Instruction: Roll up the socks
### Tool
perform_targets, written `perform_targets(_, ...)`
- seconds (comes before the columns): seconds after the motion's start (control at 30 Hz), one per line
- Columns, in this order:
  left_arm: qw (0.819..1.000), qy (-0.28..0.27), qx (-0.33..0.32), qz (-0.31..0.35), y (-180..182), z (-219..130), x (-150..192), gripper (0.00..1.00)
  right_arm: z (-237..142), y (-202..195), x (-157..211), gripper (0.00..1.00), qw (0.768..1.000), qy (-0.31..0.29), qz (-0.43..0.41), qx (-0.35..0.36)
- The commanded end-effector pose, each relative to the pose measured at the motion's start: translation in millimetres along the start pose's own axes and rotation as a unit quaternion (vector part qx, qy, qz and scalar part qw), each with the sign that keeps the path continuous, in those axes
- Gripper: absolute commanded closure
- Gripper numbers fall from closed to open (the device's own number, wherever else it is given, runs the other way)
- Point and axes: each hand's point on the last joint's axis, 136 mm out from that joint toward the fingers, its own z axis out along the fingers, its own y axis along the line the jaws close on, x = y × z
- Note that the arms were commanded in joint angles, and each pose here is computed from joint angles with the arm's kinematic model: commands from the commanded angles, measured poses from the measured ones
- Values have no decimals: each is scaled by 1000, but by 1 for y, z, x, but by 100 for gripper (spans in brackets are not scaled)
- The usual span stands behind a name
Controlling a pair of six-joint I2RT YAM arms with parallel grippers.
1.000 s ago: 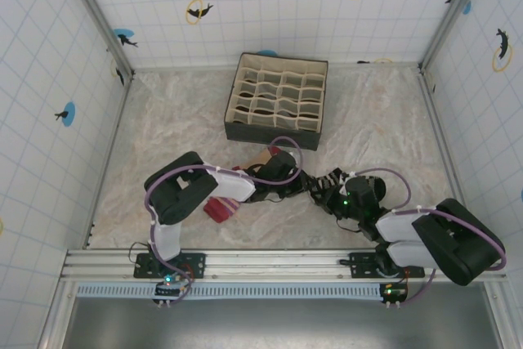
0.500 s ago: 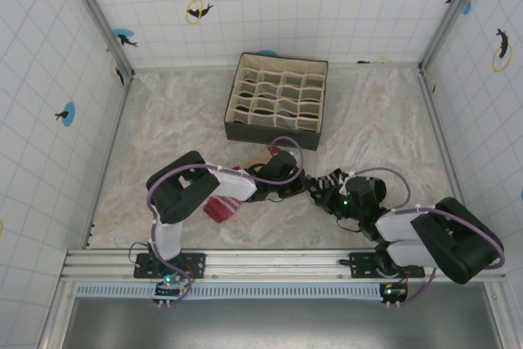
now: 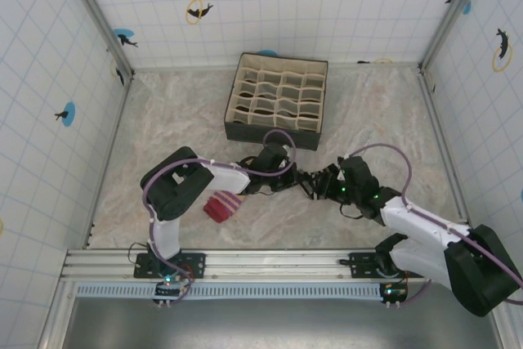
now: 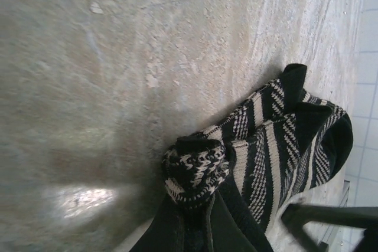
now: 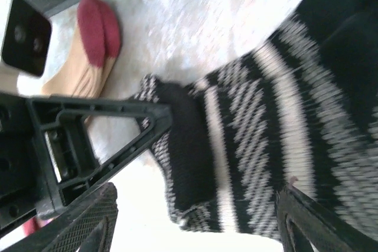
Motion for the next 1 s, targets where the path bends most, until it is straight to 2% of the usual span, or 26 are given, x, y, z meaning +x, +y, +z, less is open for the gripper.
perform_targets(0.0,999,27,-34,11,22,-9,14,100,-25,-44,-8,23,989,-2,-51,139)
perform_targets(0.3,999,33,-33,11,24,-18,18,100,-65,-104,-42,24,955,-73,-17,287)
perform_targets(0.5,999,37,-32,8,26,-21,22,100,-66,-131,-38,24,942,-69,2,328)
perform_targets(0.57,999,36,-29,8,25,-21,22,100,-60,-138,-32,25,945,-60,15,321)
perform_targets(0.7,999,39,-27,7,25,-22,23,100,-34,-126,-21,29,972,-41,27,230)
perform_targets(0.8,999,39,-25,7,24,-24,23,100,-23,-119,-17,34,981,-37,24,191)
perform_targets(0.9,999,38,-22,8,22,-26,23,100,-18,-115,-17,44,984,-37,16,174)
perform_targets(0.97,999,35,-21,7,21,-29,22,100,-15,-113,-21,57,985,-44,9,167)
